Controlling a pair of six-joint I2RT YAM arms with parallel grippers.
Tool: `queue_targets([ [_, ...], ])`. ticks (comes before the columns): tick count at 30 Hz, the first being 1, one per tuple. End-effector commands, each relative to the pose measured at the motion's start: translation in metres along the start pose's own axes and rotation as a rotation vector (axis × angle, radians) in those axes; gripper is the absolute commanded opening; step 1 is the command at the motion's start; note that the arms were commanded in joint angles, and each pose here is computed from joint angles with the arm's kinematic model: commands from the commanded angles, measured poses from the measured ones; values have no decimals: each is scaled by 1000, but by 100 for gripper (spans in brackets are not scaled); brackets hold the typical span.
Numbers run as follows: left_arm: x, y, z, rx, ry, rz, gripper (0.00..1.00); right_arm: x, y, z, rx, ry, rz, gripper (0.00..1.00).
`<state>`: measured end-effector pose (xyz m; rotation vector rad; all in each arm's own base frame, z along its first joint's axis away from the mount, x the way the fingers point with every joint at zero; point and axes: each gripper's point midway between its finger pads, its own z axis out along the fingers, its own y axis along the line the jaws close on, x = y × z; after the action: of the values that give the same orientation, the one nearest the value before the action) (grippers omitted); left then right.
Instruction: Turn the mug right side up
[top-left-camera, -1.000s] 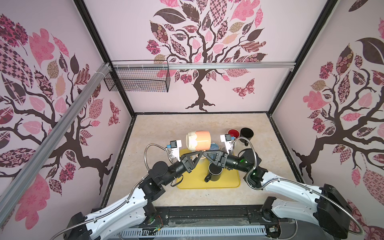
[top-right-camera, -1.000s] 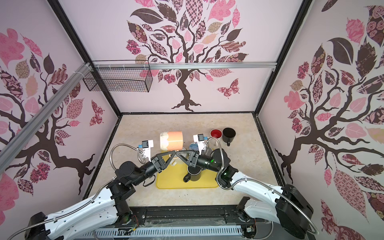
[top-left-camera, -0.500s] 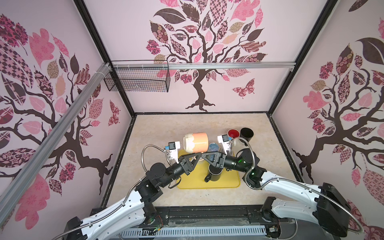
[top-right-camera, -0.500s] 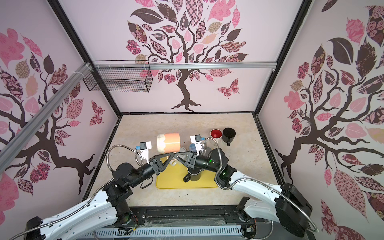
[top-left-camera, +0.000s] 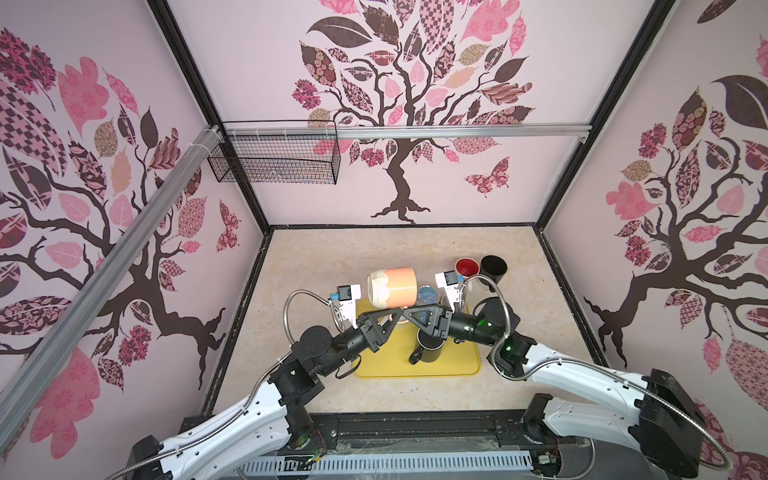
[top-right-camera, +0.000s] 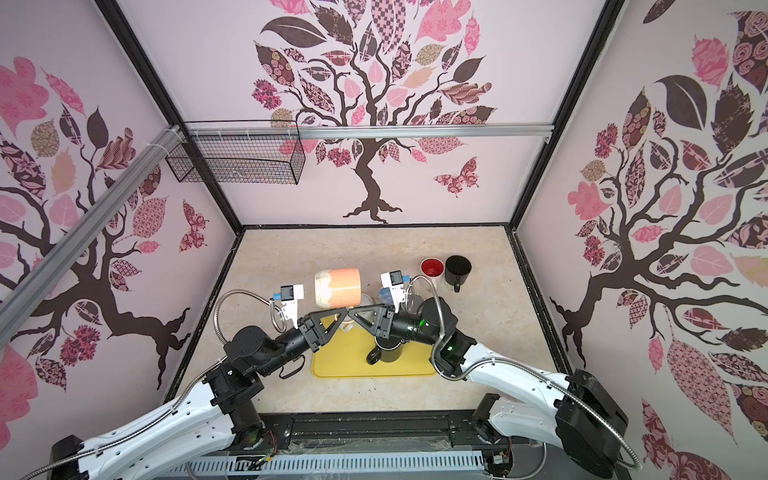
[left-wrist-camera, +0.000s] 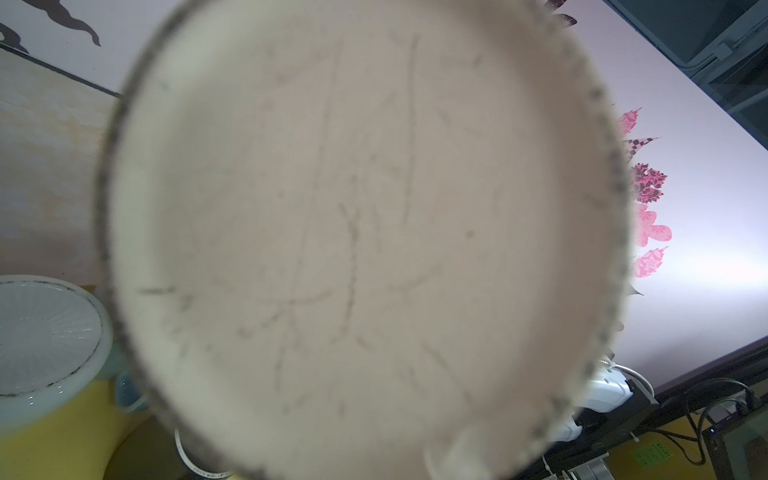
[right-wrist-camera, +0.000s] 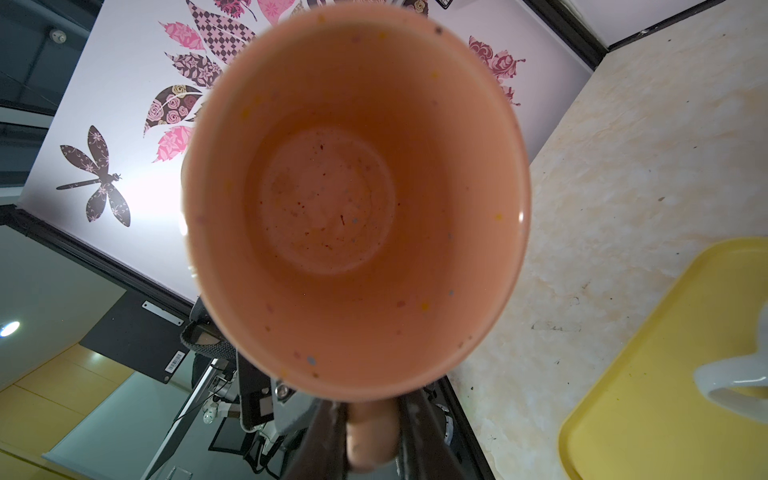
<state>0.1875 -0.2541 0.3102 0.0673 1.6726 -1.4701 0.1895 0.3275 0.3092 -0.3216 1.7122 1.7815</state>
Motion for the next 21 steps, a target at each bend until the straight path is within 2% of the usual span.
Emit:
queue_targets([
  [1,-20,-17,-3,39,-63,25,24,-32,60,-9,-154,-100,-114,0],
  [8,-23,-16,-7,28,-75,33,23,-30,61,-12,-142,-97,-129,0],
  [13,-25,-19,-10,27,-76,48,20,-29,60,-12,-142,-91,-129,0],
  [14,-25,-19,-9,27,-74,47,18,-29,60,-12,-143,-91,-128,0],
  [15,-25,-18,-9,26,-74,47,13,-29,60,-12,-142,-94,-128,0],
  [16,-25,-18,-9,25,-72,47,2,-29,60,-12,-142,-94,-128,0],
  [21,-21,-17,-7,34,-58,48,0,-31,61,-13,-147,-107,-132,0],
])
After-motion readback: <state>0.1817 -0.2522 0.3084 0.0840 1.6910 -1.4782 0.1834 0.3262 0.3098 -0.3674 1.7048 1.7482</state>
